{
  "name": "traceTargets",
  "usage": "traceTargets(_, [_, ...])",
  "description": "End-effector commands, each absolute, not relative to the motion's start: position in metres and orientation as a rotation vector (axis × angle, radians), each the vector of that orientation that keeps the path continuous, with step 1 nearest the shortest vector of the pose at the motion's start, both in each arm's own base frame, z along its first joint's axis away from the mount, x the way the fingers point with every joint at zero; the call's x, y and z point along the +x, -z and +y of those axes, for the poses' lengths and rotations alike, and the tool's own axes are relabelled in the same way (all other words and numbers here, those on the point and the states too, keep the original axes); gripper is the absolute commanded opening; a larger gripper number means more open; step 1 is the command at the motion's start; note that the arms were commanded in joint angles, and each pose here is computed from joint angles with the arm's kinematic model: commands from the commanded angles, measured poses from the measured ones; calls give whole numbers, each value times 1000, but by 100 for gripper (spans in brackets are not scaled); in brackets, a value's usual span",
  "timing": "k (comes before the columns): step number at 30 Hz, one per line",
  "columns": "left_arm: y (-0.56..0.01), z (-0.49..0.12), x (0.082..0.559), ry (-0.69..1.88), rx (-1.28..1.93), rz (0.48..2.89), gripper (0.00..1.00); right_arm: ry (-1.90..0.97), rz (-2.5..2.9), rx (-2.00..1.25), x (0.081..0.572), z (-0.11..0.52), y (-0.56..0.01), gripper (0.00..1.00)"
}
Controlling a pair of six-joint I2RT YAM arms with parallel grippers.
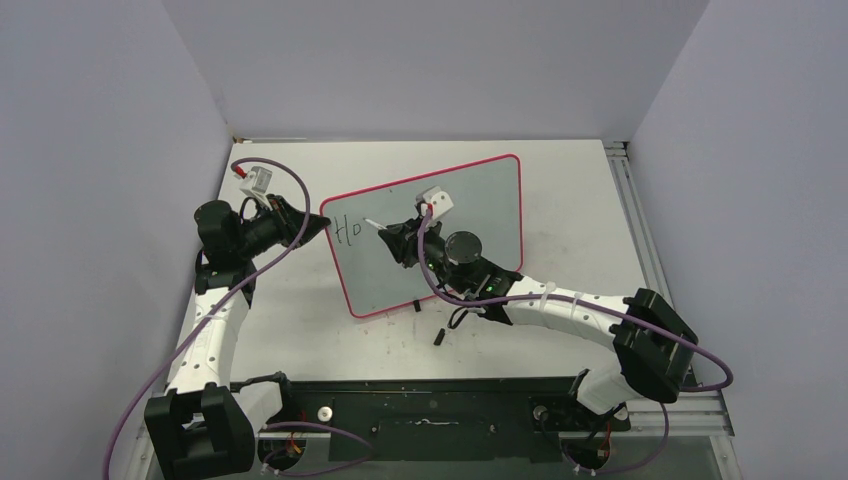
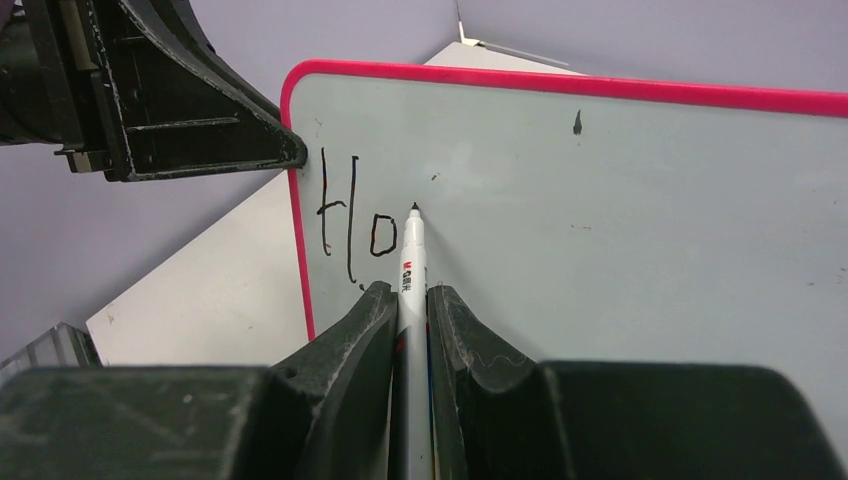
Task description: Write a sentence on the whiteboard
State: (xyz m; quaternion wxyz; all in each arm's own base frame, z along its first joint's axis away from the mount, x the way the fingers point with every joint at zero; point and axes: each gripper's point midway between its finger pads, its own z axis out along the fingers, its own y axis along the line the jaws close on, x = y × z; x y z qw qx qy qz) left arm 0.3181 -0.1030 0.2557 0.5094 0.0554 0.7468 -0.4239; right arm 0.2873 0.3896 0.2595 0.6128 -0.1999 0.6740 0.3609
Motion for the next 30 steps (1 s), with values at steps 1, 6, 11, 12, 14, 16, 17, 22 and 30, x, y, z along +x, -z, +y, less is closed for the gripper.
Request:
traceTargets(1, [-276, -105, 317, 1010, 185, 1744, 12, -810, 1550, -450, 291, 385, -258, 5])
traceTargets(6, [-276, -105, 317, 1012, 187, 1744, 12, -806, 1594, -460, 286, 381, -241, 5])
traceTargets(11, [-276, -105, 317, 1012, 186, 1744, 12, -812, 1643, -467, 278, 376, -223, 5])
traceTargets(12, [-277, -105, 317, 1011, 187, 1742, 12, -815, 1655, -470, 276, 376, -219, 5])
traceTargets(14, [-277, -106, 317, 1011, 188, 1742, 12, -823, 1676, -476, 270, 374, -211, 5])
traceTargets(16, [-277, -106, 317, 1012, 188, 1742, 12, -833, 1695, -484, 265, 373, -203, 5])
traceTargets(17, [-277, -106, 317, 1011, 187, 1742, 12, -838, 1701, -486, 262, 373, -201, 5])
traceTargets(22, [-277, -106, 316, 1012, 188, 1742, 12, -863, 1707, -508, 250, 372, -199, 5])
traceTargets(30, [-276, -105, 317, 1010, 185, 1743, 12, -892, 1562, -479, 253, 372, -257, 5])
